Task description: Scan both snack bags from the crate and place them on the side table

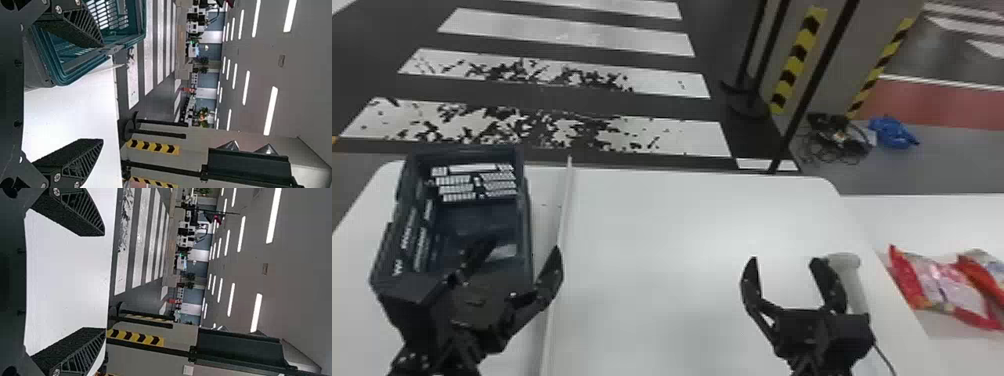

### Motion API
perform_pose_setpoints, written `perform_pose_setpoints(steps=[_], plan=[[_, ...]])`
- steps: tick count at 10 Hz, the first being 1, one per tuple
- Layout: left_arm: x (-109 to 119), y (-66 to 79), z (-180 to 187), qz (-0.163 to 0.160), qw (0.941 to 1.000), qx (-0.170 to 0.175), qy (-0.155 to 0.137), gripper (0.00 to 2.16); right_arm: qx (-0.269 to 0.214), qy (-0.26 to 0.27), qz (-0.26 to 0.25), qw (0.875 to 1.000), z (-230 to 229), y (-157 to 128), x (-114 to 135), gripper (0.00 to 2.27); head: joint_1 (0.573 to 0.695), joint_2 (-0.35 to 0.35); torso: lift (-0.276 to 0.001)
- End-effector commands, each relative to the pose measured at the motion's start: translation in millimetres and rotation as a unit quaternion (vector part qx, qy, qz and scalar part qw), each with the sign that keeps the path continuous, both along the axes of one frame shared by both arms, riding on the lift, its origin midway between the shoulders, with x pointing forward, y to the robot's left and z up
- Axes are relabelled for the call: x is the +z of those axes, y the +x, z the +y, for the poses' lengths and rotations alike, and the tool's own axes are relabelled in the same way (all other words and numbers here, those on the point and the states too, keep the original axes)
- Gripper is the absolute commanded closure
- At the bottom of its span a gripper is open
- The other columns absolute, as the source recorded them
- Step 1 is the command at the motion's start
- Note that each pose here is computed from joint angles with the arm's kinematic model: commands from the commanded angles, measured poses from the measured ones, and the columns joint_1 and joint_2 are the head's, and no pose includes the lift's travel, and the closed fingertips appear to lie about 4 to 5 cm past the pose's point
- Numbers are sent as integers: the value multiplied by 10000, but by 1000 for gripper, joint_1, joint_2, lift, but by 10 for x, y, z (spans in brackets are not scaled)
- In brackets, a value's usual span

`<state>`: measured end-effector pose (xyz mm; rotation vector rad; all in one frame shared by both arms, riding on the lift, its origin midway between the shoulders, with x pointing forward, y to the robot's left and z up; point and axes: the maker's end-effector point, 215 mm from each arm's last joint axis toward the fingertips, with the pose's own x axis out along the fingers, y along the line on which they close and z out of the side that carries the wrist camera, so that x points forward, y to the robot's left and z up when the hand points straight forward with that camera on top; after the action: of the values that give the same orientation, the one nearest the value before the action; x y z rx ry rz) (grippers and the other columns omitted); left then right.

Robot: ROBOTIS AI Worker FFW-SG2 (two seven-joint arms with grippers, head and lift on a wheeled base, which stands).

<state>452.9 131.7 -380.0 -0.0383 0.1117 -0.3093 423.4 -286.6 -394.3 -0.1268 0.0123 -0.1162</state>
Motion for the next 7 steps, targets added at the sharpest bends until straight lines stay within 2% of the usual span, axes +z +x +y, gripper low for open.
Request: perform_pose_setpoints(steps=[1, 7], plan=[[-17, 8, -2, 40, 10000, -12, 11, 144, -3, 15, 5, 10000, 11, 0, -4, 63, 695, -197, -98], [0, 41, -20, 70, 10000, -36, -6, 144, 20, 27, 28, 10000, 37, 7, -8, 63, 695, -192, -98]])
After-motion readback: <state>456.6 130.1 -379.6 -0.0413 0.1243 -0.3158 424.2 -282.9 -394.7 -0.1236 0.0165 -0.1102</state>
